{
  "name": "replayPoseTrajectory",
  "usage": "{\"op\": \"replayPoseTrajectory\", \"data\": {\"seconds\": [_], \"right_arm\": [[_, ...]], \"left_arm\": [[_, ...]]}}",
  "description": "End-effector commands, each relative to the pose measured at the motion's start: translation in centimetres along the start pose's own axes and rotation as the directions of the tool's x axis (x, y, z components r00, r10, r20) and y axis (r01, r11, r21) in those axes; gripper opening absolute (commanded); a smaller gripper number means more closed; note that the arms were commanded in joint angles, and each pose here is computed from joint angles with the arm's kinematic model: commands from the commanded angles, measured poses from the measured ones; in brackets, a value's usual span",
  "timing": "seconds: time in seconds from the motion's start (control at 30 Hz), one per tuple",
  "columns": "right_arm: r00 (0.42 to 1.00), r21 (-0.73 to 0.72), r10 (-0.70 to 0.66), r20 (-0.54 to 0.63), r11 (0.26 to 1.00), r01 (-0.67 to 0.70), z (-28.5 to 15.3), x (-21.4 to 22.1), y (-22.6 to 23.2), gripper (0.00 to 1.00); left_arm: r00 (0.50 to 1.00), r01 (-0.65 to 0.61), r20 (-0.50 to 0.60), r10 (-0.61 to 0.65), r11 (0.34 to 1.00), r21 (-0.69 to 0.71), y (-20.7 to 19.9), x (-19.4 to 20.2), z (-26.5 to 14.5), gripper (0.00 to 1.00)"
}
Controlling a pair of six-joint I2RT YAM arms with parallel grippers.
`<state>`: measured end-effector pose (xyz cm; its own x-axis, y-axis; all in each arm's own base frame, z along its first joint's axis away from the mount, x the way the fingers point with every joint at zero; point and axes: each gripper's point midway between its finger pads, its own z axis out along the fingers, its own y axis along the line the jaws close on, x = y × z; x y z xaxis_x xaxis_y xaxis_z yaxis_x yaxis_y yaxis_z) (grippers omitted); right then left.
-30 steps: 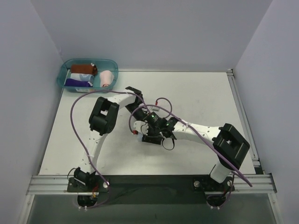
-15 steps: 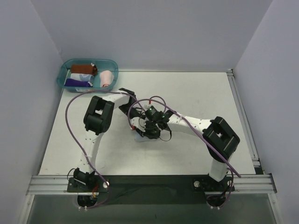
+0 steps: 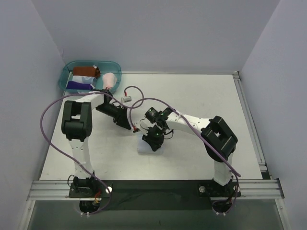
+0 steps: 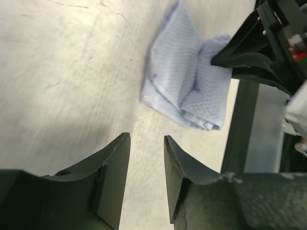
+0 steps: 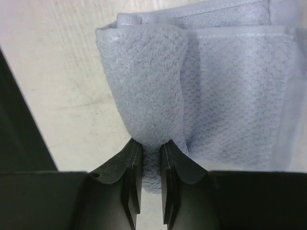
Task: Roll the towels
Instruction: Roll the towel
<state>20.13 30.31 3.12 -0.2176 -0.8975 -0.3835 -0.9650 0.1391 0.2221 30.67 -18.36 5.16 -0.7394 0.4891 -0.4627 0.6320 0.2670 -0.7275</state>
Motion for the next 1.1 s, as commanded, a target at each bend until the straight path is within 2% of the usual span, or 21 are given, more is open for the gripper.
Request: {"op": "replayPoseTrajectory", "data": {"seconds": [0.0, 0.07, 0.23, 0.3, 0.43, 0.53, 0.57, 0.6, 0.67, 0.7, 0.77, 0.8, 0.87, 0.9, 0.93, 1.0, 1.03, 1.07], "right_arm": [[0.955, -0.187, 0.193, -0.226, 0.953, -0.237, 0.5, 4.9, 4.1, 0.00], [0.936, -0.257, 0.238, -0.259, 0.917, -0.304, 1.0, 4.9, 4.8, 0.00], [0.907, -0.354, 0.328, -0.263, 0.842, -0.407, 1.6, 3.5, 4.0, 0.00], [0.882, -0.403, 0.366, -0.297, 0.789, -0.463, 2.1, 3.6, 4.2, 0.00], [0.847, -0.435, 0.404, -0.345, 0.731, -0.526, 3.5, 3.9, 3.0, 0.00], [0.828, -0.461, 0.432, -0.358, 0.690, -0.559, 3.7, 3.6, 2.8, 0.00], [0.817, -0.464, 0.445, -0.366, 0.674, -0.575, 4.0, 3.7, 2.3, 0.00], [0.813, -0.470, 0.454, -0.366, 0.664, -0.582, 4.0, 3.6, 2.1, 0.00], [0.797, -0.486, 0.475, -0.372, 0.632, -0.604, 4.1, 3.5, 1.7, 0.00], [0.793, -0.487, 0.482, -0.372, 0.626, -0.609, 4.2, 3.3, 1.5, 0.00], [0.770, -0.481, 0.491, -0.407, 0.602, -0.638, 4.5, 3.8, 1.3, 0.00], [0.772, -0.483, 0.493, -0.400, 0.603, -0.635, 4.5, 3.5, 0.9, 0.00], [0.759, -0.483, 0.500, -0.417, 0.586, -0.651, 4.8, 3.7, 0.9, 0.00], [0.761, -0.483, 0.500, -0.413, 0.588, -0.649, 4.8, 3.5, 0.6, 0.00], [0.758, -0.482, 0.502, -0.416, 0.585, -0.652, 4.8, 3.5, 0.6, 0.00], [0.755, -0.477, 0.501, -0.423, 0.585, -0.655, 5.0, 3.7, 0.5, 0.00], [0.754, -0.475, 0.500, -0.425, 0.586, -0.656, 5.1, 3.7, 0.5, 0.00], [0.754, -0.475, 0.499, -0.427, 0.586, -0.657, 5.1, 3.7, 0.5, 0.00]], "left_arm": [[0.987, -0.088, 0.126, 0.095, 0.994, -0.062, -0.9, -1.6, -3.0, 0.45], [0.970, -0.141, 0.178, 0.166, 0.980, -0.144, -1.1, -2.6, -4.5, 0.45], [0.950, -0.195, 0.186, 0.251, 0.941, -0.276, -1.8, -1.1, -5.7, 0.46], [0.935, -0.228, 0.185, 0.302, 0.913, -0.338, -2.7, -0.9, -6.4, 0.46], [0.923, -0.232, 0.194, 0.332, 0.883, -0.408, -3.8, 2.2, -5.6, 0.47], [0.887, -0.322, 0.160, 0.433, 0.828, -0.459, -5.9, 3.0, -5.0, 0.50], [0.888, -0.351, 0.115, 0.445, 0.819, -0.455, -6.3, 4.4, -3.6, 0.53], [0.857, -0.409, 0.088, 0.508, 0.773, -0.485, -7.1, 4.3, -3.8, 0.56], [0.823, -0.496, -0.004, 0.568, 0.715, -0.493, -7.6, 5.3, -2.1, 0.58], [0.777, -0.565, -0.042, 0.628, 0.667, -0.486, -8.3, 5.2, -1.8, 0.60], [0.729, -0.635, -0.137, 0.671, 0.587, -0.503, -8.2, 5.5, -1.2, 0.61], [0.646, -0.731, -0.199, 0.737, 0.522, -0.440, -9.4, 5.9, 0.8, 0.61], [0.559, -0.803, -0.296, 0.775, 0.417, -0.425, -9.4, 6.0, 1.8, 0.61], [0.480, -0.856, -0.325, 0.815, 0.354, -0.377, -10.4, 6.0, 3.1, 0.61], [0.428, -0.882, -0.338, 0.838, 0.305, -0.361, -10.9, 5.8, 3.9, 0.61], [0.352, -0.911, -0.389, 0.851, 0.216, -0.353, -11.0, 5.2, 4.5, 0.61], [0.296, -0.929, -0.389, 0.872, 0.169, -0.329, -11.8, 4.9, 5.5, 0.61], [0.270, -0.935, -0.404, 0.874, 0.138, -0.326, -11.8, 4.6, 5.7, 0.61]]}}
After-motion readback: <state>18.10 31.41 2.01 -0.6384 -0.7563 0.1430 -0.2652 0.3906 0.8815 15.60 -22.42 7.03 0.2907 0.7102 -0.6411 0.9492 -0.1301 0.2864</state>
